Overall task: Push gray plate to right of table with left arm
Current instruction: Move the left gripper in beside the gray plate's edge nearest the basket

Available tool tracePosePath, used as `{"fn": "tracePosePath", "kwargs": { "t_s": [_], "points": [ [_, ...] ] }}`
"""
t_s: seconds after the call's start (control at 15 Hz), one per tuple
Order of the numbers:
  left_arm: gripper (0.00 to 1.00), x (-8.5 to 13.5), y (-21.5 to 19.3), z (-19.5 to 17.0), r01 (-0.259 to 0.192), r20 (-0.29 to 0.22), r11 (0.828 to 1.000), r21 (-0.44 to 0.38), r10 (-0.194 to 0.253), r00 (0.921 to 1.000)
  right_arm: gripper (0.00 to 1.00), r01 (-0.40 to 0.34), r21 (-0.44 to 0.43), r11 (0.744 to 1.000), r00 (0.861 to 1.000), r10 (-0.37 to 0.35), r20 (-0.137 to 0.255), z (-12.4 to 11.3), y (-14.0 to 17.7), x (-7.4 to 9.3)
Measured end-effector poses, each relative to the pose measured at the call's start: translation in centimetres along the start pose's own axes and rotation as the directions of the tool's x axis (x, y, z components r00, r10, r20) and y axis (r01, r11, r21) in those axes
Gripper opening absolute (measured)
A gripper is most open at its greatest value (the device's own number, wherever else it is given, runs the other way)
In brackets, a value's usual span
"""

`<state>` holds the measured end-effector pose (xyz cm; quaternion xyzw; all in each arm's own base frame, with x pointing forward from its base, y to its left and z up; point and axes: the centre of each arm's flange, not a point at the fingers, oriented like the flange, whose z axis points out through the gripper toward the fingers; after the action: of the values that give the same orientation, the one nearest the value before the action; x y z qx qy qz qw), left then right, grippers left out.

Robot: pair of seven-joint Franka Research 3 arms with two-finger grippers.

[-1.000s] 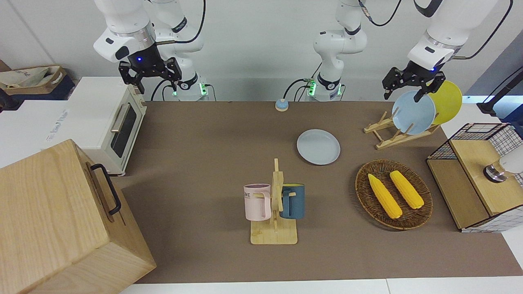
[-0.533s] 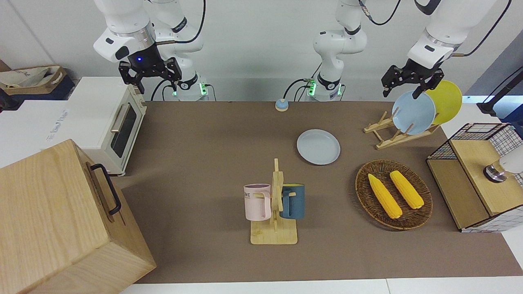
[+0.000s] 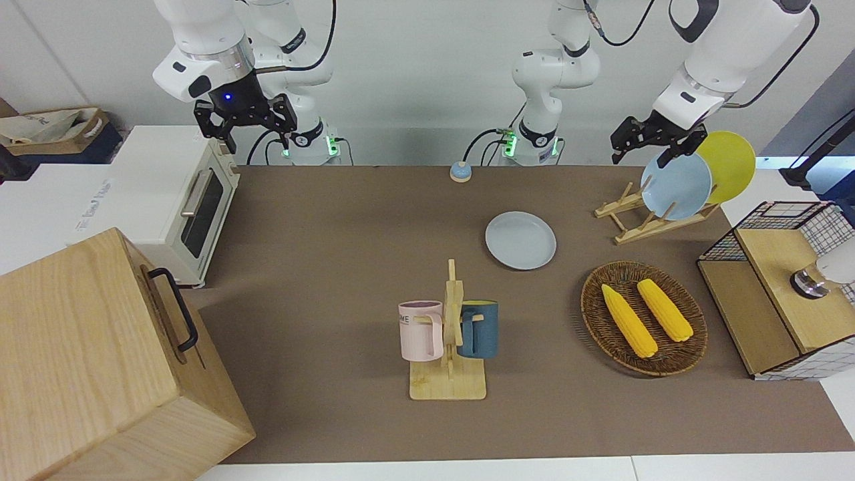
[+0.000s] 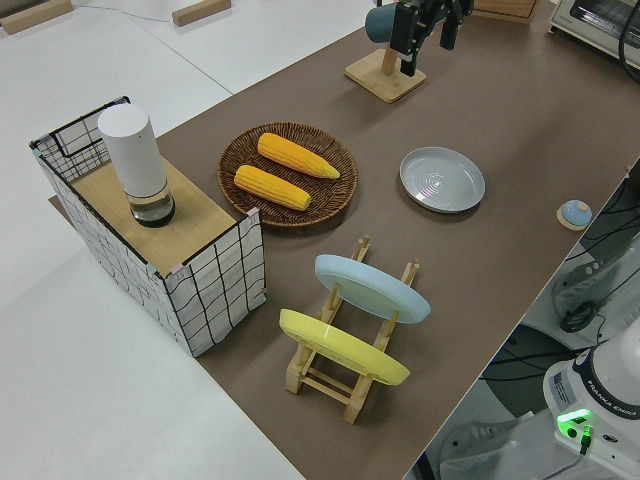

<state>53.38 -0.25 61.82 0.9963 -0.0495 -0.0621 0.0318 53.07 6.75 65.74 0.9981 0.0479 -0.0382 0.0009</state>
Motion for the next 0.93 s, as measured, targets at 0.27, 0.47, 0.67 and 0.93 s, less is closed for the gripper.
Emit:
{"fn": "tracePosePath", "kwargs": {
  "t_s": [0.27, 0.47, 0.67, 0.93],
  "points": [
    [1.0, 0.4, 0.8, 4.0, -0.009, 0.002, 1.0, -0.023, 0.009, 1.0, 0.99, 0.0, 0.0, 1.0, 1.0, 0.0, 0.0, 0.0, 0.0, 0.0],
    [1.0, 0.4, 1.6, 7.2, -0.013, -0.011, 1.0, -0.029, 0.013, 0.9999, 0.99, 0.0, 0.0, 1.0, 1.0, 0.0, 0.0, 0.0, 0.0, 0.0],
    [1.0, 0.1, 2.8, 10.5, -0.009, -0.023, 1.0, -0.023, 0.008, 0.9997, 0.99, 0.0, 0.0, 1.0, 1.0, 0.0, 0.0, 0.0, 0.0, 0.0],
    [1.0, -1.1, 5.3, 15.4, 0.003, -0.004, 1.0, -0.008, -0.003, 1.0, 0.99, 0.0, 0.0, 1.0, 1.0, 0.0, 0.0, 0.0, 0.0, 0.0]
  ]
}}
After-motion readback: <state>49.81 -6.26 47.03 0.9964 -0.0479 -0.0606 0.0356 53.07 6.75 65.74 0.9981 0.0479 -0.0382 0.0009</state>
